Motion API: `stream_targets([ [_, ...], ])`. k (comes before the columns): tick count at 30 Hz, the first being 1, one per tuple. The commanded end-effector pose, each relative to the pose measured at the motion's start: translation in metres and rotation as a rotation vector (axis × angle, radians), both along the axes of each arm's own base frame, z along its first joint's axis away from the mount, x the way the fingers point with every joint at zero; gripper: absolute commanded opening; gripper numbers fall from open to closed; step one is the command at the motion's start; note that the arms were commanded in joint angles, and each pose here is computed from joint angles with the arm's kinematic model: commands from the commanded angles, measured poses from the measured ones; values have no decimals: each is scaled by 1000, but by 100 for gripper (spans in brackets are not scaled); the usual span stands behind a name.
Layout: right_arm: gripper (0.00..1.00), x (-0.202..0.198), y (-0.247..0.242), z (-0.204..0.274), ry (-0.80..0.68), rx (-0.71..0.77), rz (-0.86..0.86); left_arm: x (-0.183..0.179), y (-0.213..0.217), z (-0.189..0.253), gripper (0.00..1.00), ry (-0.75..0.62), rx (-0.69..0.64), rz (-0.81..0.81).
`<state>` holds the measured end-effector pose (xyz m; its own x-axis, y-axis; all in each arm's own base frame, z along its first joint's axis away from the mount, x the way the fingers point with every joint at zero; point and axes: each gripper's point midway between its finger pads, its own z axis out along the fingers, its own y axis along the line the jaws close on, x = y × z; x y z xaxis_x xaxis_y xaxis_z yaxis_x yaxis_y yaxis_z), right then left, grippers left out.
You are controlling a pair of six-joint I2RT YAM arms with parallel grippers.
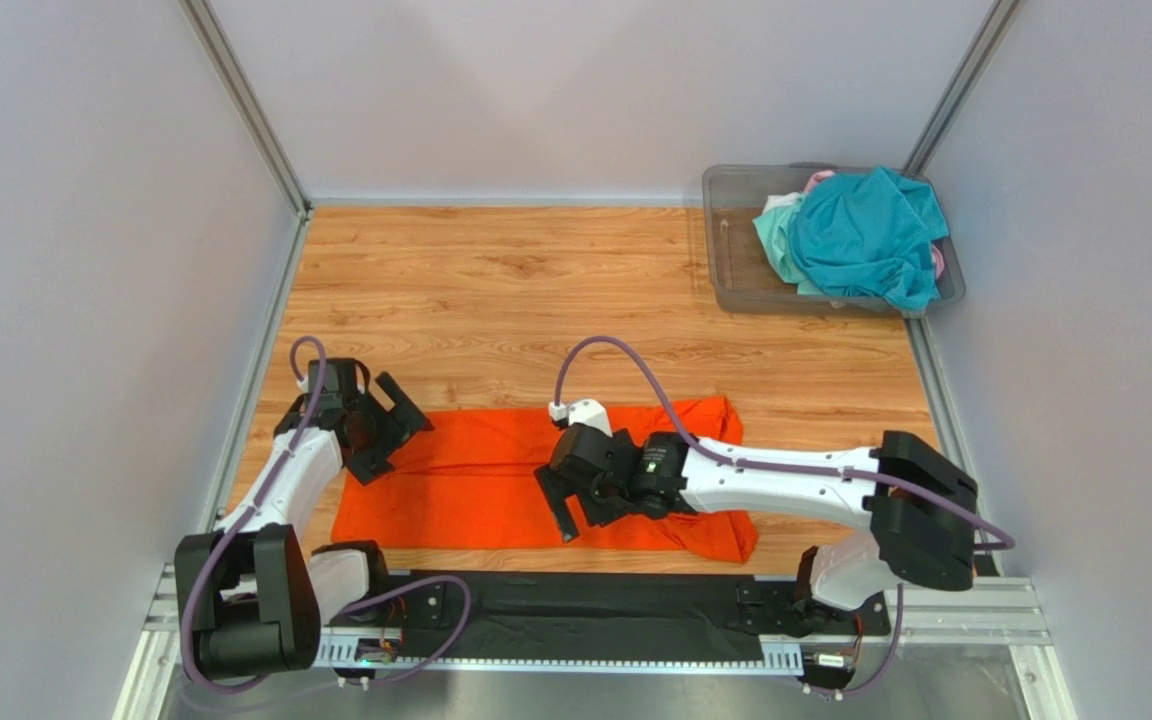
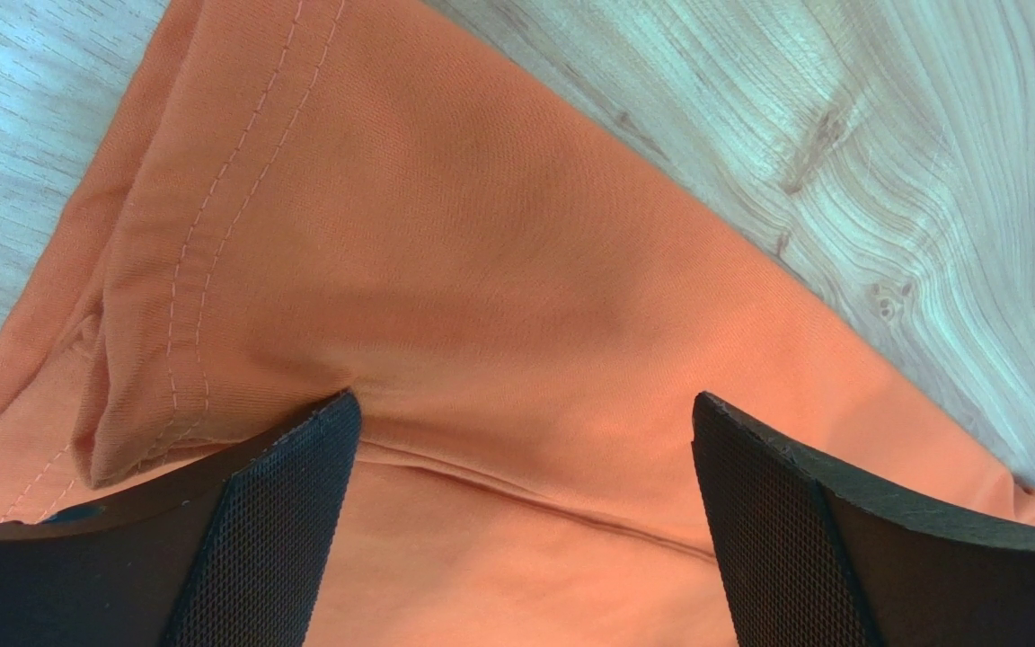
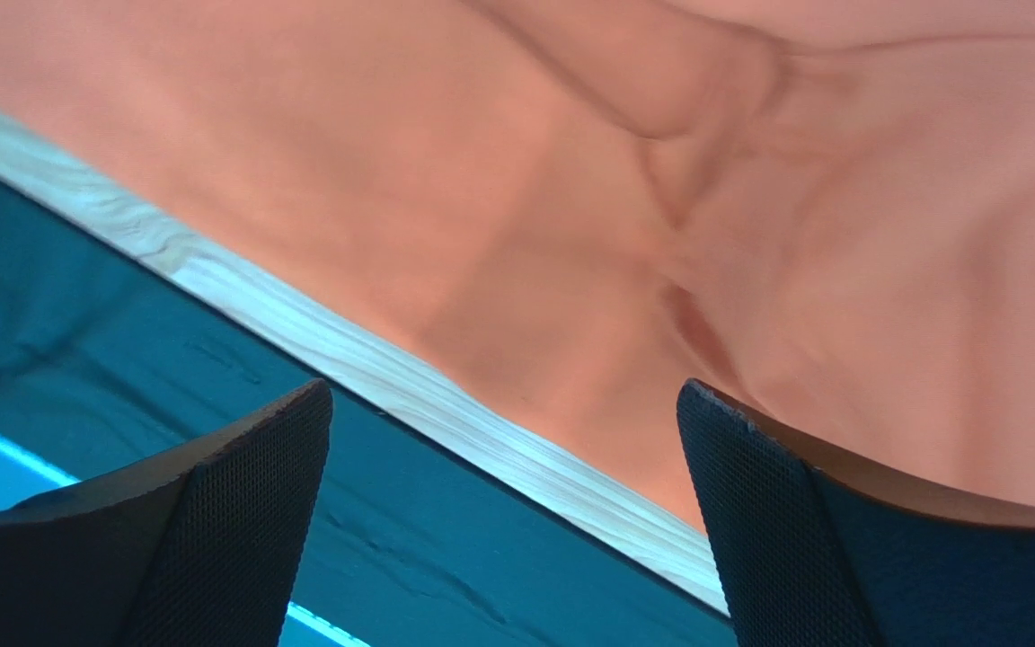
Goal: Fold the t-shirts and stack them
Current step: Fold the tshirt
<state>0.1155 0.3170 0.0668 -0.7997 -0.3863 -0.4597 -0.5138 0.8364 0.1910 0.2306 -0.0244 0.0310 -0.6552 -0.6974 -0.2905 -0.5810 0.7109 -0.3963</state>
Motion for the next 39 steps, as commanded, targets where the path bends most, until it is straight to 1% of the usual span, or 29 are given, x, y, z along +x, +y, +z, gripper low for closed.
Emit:
stream_targets([
  [1,100,26,-21,35,-122,28,-161,-1,8,-4,100,10,46,-1],
  [3,100,28,-36,39,-109,66,-242,-3,8,-3,100,24,46,-7],
  [5,100,30,-49,35,-60,91,-312,-6,12,1,100,42,66,2],
  [8,100,27,-70,29,-18,132,-408,-8,22,17,100,16,110,60],
  [10,100,22,-82,24,14,169,-470,-6,23,31,100,-9,103,105],
  [11,100,17,-85,20,44,178,-481,-2,16,44,100,-67,75,86],
  [14,100,9,-91,13,109,234,-514,3,-1,68,100,-171,56,33],
  [17,100,5,-94,3,161,284,-533,3,-12,76,100,-208,34,-9],
  [19,100,7,-97,-5,180,300,-556,4,-22,74,100,-214,8,-50],
  [20,100,7,-98,-7,195,306,-555,4,-25,69,100,-195,2,-67],
  [22,100,17,-101,-10,190,320,-583,2,-33,59,100,-165,-1,-115],
  [23,100,18,-104,-17,200,304,-578,0,-41,50,100,-124,-17,-153],
  [24,100,21,-102,-17,212,322,-574,-2,-45,45,100,-101,-21,-181],
  [25,100,29,-107,-20,218,323,-608,-2,-48,41,100,-88,-26,-200],
  [26,100,32,-107,-26,239,322,-595,-7,-53,30,100,-41,-27,-222],
  [27,100,36,-109,-28,242,323,-598,-9,-54,25,100,-22,-25,-231],
  [28,100,45,-115,-32,242,315,-630,-8,-58,22,100,-21,-25,-246],
  [29,100,49,-118,-38,241,283,-621,-10,-60,16,100,-3,-25,-255],
  [32,100,70,-124,-50,252,250,-643,-13,-66,6,100,22,-29,-276],
  [35,100,92,-128,-56,273,259,-671,-16,-70,0,100,37,-32,-289],
  [36,100,109,-130,-58,268,248,-670,-17,-72,-2,100,38,-36,-290],
  [38,100,125,-131,-60,275,239,-678,-18,-78,-4,100,43,-50,-301],
  [39,100,150,-128,-47,235,265,-672,-18,-81,-4,100,38,-57,-309],
])
